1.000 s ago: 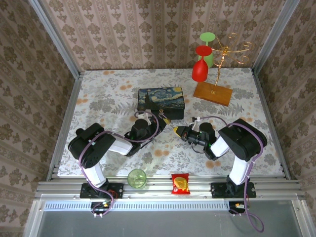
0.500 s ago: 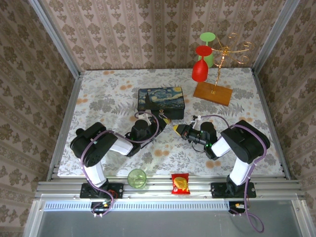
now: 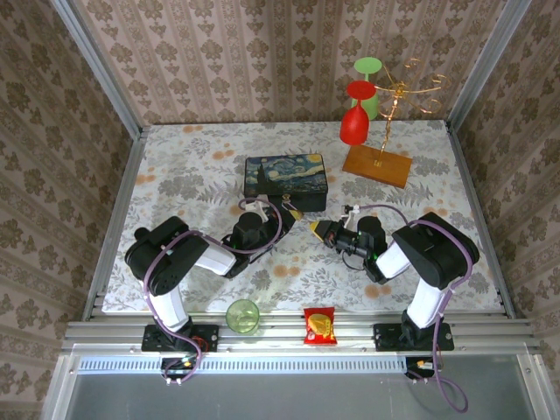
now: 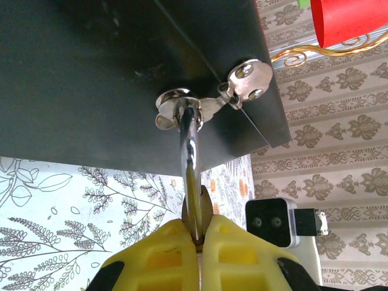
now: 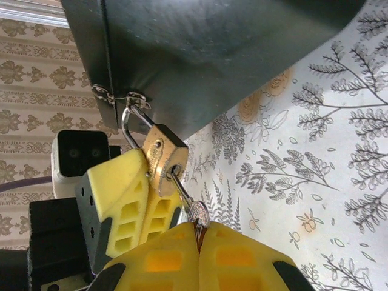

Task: Unlock the padlock with the key

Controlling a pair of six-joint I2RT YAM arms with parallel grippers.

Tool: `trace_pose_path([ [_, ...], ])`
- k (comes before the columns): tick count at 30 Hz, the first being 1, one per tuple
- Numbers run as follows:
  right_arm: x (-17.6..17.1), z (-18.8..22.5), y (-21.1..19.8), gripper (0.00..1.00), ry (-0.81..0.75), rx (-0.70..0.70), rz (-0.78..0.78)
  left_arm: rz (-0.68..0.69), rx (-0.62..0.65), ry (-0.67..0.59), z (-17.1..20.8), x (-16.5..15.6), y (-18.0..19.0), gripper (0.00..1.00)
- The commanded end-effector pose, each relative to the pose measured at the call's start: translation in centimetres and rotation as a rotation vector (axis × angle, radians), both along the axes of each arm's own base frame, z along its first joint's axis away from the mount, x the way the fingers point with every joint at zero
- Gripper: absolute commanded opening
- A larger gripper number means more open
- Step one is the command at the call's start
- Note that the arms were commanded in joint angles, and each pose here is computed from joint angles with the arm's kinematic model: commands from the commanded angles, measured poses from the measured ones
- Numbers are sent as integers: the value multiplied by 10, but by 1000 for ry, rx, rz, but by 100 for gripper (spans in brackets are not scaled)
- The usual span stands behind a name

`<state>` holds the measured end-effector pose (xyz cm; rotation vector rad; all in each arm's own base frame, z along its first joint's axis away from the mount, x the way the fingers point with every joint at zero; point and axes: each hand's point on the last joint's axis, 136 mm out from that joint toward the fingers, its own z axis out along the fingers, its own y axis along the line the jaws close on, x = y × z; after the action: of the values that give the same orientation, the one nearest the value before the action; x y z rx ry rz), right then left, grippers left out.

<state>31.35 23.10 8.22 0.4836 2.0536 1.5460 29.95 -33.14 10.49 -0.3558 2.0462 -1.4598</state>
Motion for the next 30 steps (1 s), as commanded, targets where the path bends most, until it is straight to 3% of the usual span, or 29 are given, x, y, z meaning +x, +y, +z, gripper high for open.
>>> trace_pose_path([
  [1, 2, 6, -1, 0, -22, 13, -7, 15, -81, -67, 28, 8, -3, 0],
  [30, 4, 6, 6, 0, -24, 16, 14, 27, -103, -65, 30, 10, 0, 0],
])
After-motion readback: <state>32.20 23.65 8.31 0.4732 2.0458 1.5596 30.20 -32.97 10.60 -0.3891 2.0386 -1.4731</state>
